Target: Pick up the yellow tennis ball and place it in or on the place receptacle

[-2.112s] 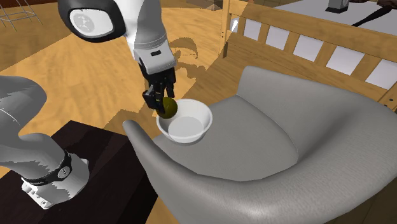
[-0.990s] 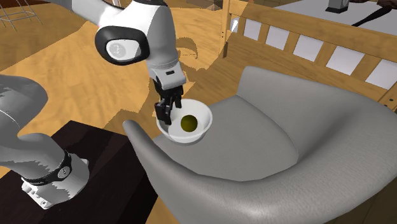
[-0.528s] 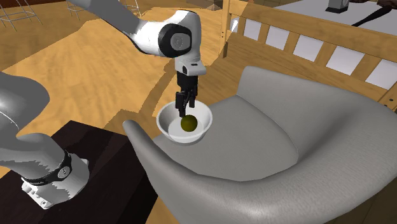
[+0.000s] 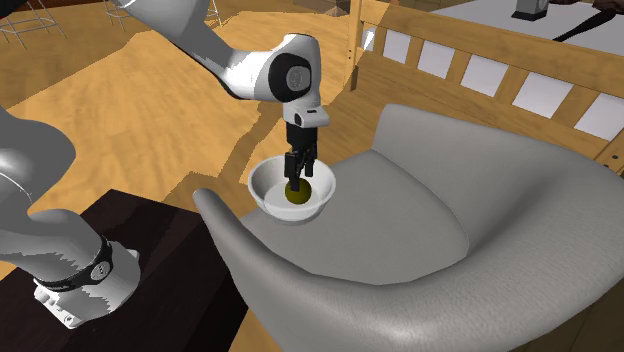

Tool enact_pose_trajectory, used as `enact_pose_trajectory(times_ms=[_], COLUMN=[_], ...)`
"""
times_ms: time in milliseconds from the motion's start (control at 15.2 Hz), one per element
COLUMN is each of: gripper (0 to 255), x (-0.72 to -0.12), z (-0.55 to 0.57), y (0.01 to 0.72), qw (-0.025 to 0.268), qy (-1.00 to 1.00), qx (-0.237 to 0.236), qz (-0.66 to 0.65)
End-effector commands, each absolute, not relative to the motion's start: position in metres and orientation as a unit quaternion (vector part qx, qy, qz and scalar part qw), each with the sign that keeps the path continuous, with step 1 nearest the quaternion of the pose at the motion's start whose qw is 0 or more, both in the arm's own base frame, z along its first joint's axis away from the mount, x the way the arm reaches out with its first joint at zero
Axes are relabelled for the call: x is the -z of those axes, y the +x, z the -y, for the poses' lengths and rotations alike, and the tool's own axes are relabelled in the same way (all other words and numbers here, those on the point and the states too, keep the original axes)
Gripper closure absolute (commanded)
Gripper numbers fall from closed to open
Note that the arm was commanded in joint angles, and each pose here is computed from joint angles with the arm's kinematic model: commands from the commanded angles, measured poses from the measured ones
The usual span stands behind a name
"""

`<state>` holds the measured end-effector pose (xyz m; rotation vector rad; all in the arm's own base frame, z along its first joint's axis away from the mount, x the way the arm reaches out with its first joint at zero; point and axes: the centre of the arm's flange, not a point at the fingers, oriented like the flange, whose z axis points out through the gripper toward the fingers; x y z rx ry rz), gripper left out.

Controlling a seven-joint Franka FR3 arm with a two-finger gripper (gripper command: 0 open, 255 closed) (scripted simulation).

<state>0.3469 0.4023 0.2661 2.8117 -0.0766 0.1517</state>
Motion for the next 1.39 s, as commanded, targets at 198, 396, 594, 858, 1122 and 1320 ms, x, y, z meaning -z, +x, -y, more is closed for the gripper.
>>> enact_pose_trajectory(times_ms=[198, 396, 594, 858, 1122, 1320], gripper=[0, 0, 255, 255, 255, 255], x=[-0.247, -0.247, -0.249, -0.244, -0.247, -0.263], z=[-0.39, -0.39, -0.39, -0.387, -0.39, -0.39], y=[0.347, 0.347, 0.351, 0.356, 0.347, 0.347], qw=[0.175, 0.175, 0.175, 0.175, 0.175, 0.175], qy=[0.983, 0.983, 0.983, 0.983, 0.983, 0.983], qx=[-0.04, -0.04, -0.04, -0.04, -0.04, -0.04], qz=[0.03, 0.03, 0.029, 0.029, 0.03, 0.03])
